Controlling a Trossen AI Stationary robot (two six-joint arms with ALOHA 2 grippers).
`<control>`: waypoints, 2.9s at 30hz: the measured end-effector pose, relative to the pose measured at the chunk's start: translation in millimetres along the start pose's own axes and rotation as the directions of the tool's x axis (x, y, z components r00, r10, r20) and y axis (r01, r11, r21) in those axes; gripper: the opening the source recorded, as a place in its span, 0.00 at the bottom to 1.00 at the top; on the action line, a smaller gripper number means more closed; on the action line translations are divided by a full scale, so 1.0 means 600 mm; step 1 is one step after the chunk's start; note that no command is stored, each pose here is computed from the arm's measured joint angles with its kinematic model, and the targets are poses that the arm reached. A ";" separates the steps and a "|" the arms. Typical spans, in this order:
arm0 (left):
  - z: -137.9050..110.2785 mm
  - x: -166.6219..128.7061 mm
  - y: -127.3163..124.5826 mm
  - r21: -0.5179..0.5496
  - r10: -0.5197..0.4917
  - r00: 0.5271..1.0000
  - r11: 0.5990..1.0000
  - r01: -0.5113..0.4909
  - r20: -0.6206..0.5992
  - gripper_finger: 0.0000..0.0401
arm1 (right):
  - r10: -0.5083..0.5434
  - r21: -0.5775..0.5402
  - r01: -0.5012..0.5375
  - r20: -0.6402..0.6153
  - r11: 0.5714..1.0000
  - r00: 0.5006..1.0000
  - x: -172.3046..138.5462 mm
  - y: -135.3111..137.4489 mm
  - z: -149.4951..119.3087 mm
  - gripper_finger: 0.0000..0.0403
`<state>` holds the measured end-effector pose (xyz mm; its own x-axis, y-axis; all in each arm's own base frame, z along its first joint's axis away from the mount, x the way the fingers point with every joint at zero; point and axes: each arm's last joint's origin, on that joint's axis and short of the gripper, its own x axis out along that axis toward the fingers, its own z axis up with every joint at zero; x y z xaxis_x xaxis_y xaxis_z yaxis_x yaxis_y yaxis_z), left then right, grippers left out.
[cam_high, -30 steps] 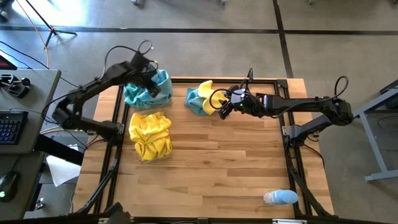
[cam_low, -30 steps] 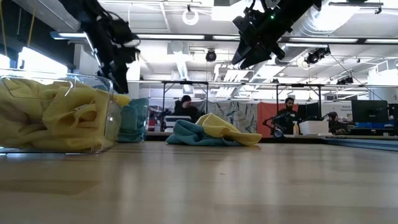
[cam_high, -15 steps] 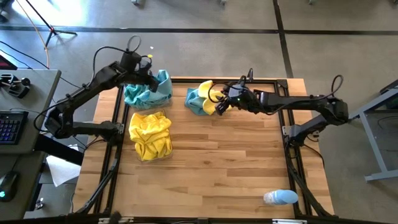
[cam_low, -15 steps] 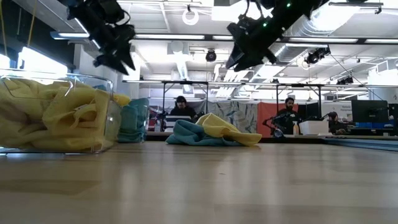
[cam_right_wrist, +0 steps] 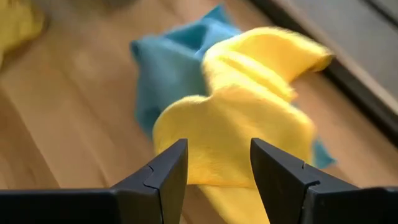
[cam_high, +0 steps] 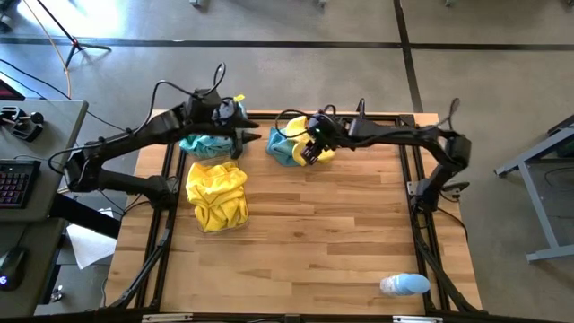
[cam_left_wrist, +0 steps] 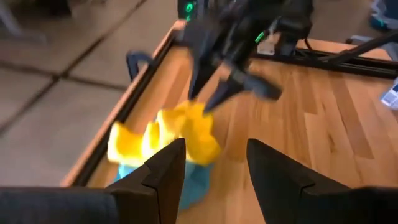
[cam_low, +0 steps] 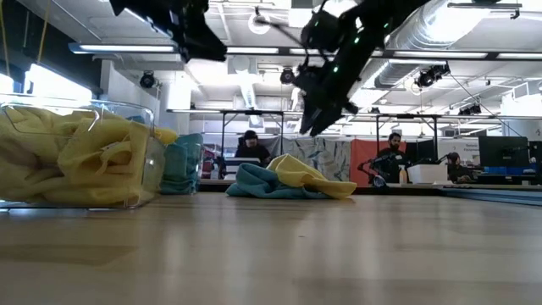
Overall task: Sort microfiber towel by color & place in baskets
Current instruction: Put the yellow microfiber cloth into the bottom transparent bin
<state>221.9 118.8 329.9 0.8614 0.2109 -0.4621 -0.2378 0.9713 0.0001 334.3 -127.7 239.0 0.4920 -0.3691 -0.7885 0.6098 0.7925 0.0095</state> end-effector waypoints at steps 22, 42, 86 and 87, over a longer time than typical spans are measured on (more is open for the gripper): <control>0.020 0.009 -0.052 0.024 0.010 0.997 1.000 -0.012 0.080 0.40 | 0.004 -0.124 -0.021 -0.138 0.992 0.990 0.111 -0.022 -0.017 0.02; 0.021 0.062 -0.132 -0.107 0.064 0.993 0.993 -0.053 0.101 0.40 | -0.021 -0.219 0.045 0.107 0.975 0.994 -0.165 0.003 -0.001 0.00; 0.088 0.247 -0.202 -0.030 -0.044 0.999 0.999 0.043 -0.025 0.33 | 0.268 -0.397 -0.120 0.342 0.910 0.901 -0.331 0.087 -0.049 0.00; 0.087 0.246 -0.201 -0.030 -0.043 0.999 0.999 0.042 -0.031 0.30 | 0.264 -0.391 -0.122 0.334 0.912 0.905 -0.330 0.086 -0.050 0.00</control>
<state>401.1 38.3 308.1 0.8566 0.1655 -0.4887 -0.2149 0.9755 -0.0463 249.8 1.0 377.1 0.8139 -0.2869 -0.5052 0.2534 0.9578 -0.1356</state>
